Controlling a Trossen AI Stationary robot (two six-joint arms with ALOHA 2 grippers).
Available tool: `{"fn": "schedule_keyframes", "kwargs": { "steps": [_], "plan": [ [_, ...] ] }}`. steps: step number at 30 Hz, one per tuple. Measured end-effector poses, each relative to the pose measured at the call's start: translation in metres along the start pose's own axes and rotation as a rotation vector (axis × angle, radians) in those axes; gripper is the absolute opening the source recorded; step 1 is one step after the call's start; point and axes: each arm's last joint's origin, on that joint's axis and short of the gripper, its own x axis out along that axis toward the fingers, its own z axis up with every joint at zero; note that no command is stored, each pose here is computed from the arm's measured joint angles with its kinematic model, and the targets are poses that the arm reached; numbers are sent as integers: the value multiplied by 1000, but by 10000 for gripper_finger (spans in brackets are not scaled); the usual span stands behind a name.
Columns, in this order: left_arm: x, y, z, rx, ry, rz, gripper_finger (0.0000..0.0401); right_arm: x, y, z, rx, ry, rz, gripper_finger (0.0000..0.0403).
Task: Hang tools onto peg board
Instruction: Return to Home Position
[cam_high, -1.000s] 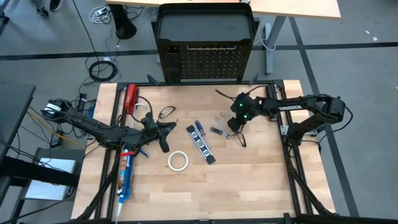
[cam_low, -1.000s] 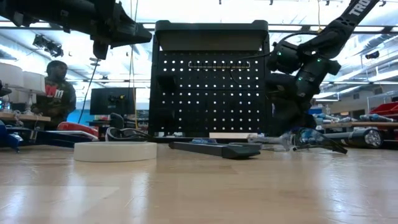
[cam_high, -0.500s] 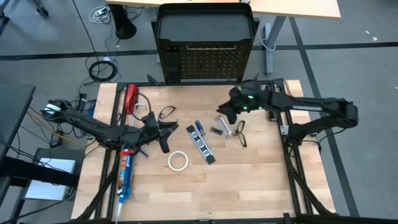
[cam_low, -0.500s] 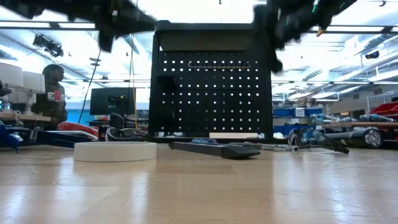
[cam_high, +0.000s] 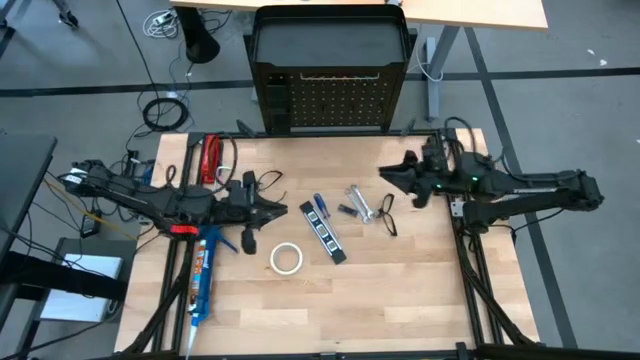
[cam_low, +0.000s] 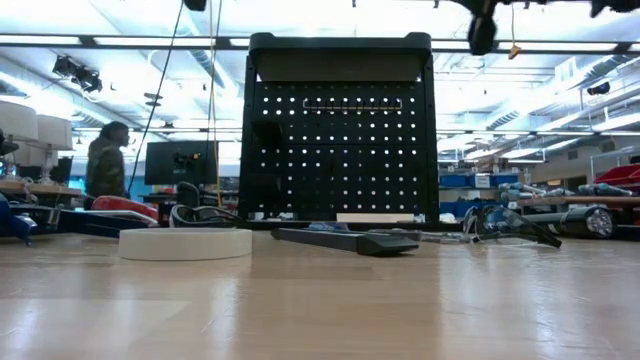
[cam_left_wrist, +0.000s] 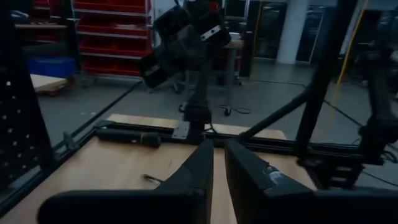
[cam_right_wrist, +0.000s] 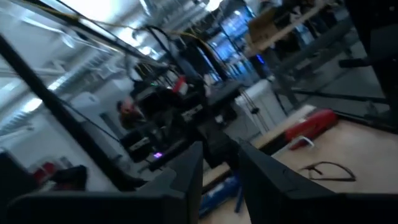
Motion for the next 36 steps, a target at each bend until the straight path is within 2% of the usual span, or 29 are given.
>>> {"fn": "schedule_keyframes", "kwargs": {
  "steps": [7,13,16,21,36],
  "plan": [
    [-17,3,12,-22,-53,-26,37,-36,-2,-7,67,-63,93,76],
    [-33,6,11,-88,21,-37,37,-56,0,-5,158,-80,196,50],
    [-42,8,9,-91,53,-41,37,-63,1,-9,161,9,278,40],
    [-54,10,13,-129,48,-95,37,-66,2,-14,84,108,369,37],
    [-51,8,15,-160,13,-100,37,-66,2,-13,68,108,383,36]
  ]
}}
